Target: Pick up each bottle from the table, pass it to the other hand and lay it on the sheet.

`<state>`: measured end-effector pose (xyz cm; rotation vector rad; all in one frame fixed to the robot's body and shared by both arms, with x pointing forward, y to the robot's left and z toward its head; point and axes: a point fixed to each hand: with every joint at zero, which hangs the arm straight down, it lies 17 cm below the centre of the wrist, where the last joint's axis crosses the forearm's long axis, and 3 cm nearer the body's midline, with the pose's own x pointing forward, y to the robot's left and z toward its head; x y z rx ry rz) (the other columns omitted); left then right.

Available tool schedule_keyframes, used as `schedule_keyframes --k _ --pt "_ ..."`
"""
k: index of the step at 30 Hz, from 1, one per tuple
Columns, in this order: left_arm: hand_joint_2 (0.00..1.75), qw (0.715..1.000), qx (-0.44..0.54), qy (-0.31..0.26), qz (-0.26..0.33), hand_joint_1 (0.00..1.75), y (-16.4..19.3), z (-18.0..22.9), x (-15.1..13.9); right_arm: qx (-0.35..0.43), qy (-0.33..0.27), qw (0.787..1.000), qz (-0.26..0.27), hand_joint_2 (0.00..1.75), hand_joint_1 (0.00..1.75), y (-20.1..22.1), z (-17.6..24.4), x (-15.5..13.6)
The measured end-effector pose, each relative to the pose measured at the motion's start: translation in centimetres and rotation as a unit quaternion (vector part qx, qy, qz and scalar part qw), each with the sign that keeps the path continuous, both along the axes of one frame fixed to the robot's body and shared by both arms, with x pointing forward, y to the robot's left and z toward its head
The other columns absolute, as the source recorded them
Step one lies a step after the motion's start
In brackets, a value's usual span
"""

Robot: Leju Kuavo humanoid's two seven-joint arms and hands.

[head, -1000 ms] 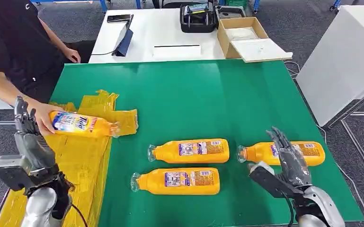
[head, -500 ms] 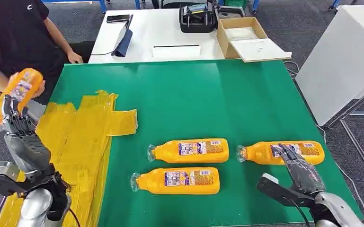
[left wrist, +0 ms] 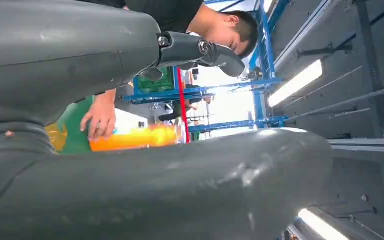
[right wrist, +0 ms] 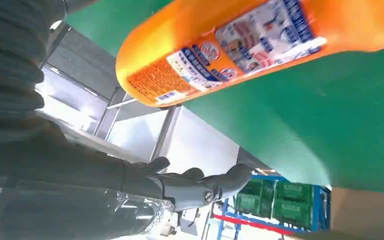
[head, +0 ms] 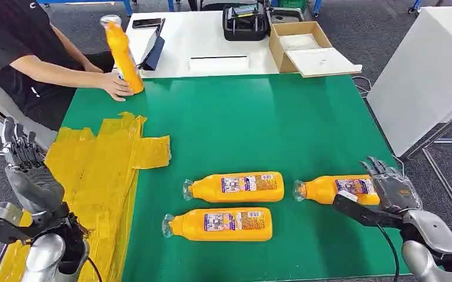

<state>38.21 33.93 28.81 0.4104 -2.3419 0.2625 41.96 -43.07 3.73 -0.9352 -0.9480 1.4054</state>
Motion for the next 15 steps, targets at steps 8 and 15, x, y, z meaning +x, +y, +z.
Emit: schedule_keyframes --k 8,15 --pt "0.0 1.0 -0.002 -0.002 -0.001 0.0 0.1 0.0 0.0 -0.006 0.025 1.0 -0.003 1.75 0.0 -0.9 -1.3 0.3" --pt "0.0 1.0 -0.01 -0.012 -0.008 0.0 0.9 0.6 0.5 0.0 0.095 0.995 0.005 1.75 0.0 -2.5 -3.5 -0.6"
